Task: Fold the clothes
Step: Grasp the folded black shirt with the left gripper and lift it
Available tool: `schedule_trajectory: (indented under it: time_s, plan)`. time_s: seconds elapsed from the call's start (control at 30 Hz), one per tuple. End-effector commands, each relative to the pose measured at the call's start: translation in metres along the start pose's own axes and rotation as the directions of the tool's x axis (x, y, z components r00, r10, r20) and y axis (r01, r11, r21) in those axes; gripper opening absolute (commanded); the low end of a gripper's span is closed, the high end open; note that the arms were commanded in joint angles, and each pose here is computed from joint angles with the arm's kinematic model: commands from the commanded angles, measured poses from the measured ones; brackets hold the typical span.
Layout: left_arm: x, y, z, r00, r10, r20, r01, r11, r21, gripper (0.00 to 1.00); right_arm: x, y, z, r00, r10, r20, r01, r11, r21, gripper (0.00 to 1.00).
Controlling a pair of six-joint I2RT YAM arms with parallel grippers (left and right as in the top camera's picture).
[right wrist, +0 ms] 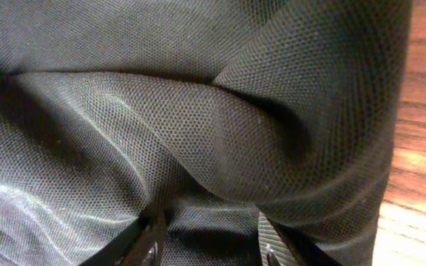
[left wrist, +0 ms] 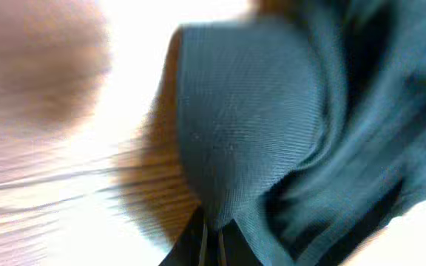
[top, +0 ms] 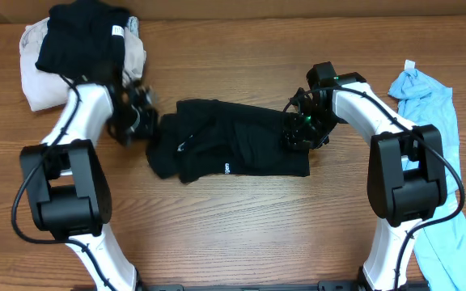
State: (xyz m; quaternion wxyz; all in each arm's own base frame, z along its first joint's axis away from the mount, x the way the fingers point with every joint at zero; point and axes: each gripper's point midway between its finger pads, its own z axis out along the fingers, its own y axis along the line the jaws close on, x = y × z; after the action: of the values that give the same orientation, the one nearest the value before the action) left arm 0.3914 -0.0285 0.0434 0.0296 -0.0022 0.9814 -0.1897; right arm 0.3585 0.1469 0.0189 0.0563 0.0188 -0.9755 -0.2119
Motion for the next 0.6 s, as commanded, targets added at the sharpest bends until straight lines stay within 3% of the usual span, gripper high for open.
schedule_trajectory:
  time_s: [0.0, 0.3, 0.57]
  plan:
    - [-0.041, -0.019, -0.054, 0.993, 0.041, 0.115, -0.04, 0.999, -0.014, 0.04, -0.005, 0.017, -0.014, 1.0, -0.019, 0.02, 0.02, 0.999, -0.05, 0.44]
    - [-0.055, -0.054, -0.129, 0.98, 0.097, 0.176, -0.09, 0.995, -0.048, 0.04, -0.01, 0.044, -0.077, 0.994, -0.048, 0.1, 0.054, 0.997, -0.061, 0.45]
    - [-0.044, -0.061, -0.149, 0.981, 0.127, 0.146, -0.112, 0.988, -0.107, 0.04, -0.01, 0.043, -0.093, 0.992, -0.036, 0.124, 0.044, 0.997, -0.065, 0.46]
